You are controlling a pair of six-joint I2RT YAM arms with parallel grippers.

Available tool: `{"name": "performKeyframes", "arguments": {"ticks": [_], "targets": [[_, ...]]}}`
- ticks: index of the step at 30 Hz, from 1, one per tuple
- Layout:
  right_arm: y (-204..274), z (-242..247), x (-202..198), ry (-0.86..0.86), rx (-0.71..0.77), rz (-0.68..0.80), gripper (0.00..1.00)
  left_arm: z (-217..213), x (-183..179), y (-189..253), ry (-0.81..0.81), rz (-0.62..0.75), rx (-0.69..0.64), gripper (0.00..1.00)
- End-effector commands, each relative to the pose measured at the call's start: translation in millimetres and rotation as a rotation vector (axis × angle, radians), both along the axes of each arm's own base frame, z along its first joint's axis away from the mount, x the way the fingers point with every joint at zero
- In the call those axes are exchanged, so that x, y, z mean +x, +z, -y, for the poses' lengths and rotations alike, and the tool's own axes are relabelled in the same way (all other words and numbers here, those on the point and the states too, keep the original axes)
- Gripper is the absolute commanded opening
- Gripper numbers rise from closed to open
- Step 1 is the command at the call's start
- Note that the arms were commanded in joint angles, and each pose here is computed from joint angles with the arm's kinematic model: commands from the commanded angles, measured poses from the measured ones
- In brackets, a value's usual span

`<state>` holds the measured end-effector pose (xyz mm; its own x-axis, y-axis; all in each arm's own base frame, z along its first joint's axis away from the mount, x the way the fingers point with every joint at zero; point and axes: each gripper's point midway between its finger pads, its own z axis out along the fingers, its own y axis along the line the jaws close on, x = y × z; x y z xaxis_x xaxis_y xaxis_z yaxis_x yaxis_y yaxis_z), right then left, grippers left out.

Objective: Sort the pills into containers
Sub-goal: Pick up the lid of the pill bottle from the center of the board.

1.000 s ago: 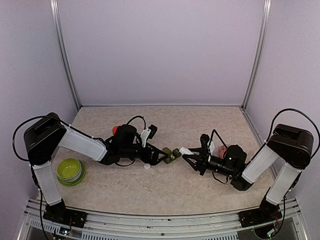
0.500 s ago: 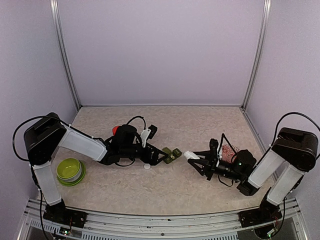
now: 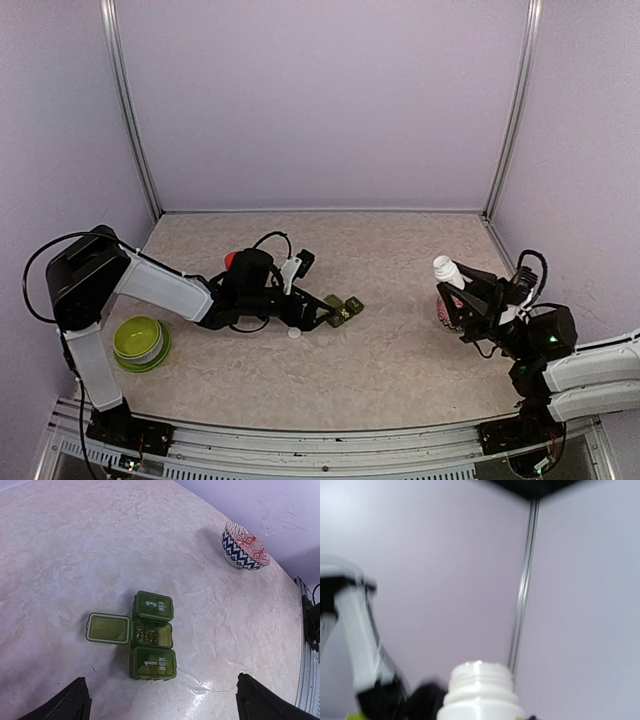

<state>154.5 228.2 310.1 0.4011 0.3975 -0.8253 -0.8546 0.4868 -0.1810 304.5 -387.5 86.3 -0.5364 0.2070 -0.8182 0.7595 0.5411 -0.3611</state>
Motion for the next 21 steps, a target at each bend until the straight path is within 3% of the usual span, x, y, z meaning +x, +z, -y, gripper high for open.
{"name": "performKeyframes", "arguments": {"ticks": [1, 9, 21], "targets": [[13.7, 26.4, -8.4, -0.083, 0.066, 0.05, 0.0, 1.7, 3.3, 26.7, -0.004, 0.04, -0.009, 0.99], [11.6, 27.7, -12.3, -0.073, 0.023, 0.012, 0.0, -26.2, 21.2, 34.2, 0.161, 0.019, 0.157, 0.99], [-12.4, 12.7, -11.6, -0.003, -0.059, -0.058, 0.0, -55.8, -11.5, -3.5, 0.23, -0.062, 0.308, 0.93]]}}
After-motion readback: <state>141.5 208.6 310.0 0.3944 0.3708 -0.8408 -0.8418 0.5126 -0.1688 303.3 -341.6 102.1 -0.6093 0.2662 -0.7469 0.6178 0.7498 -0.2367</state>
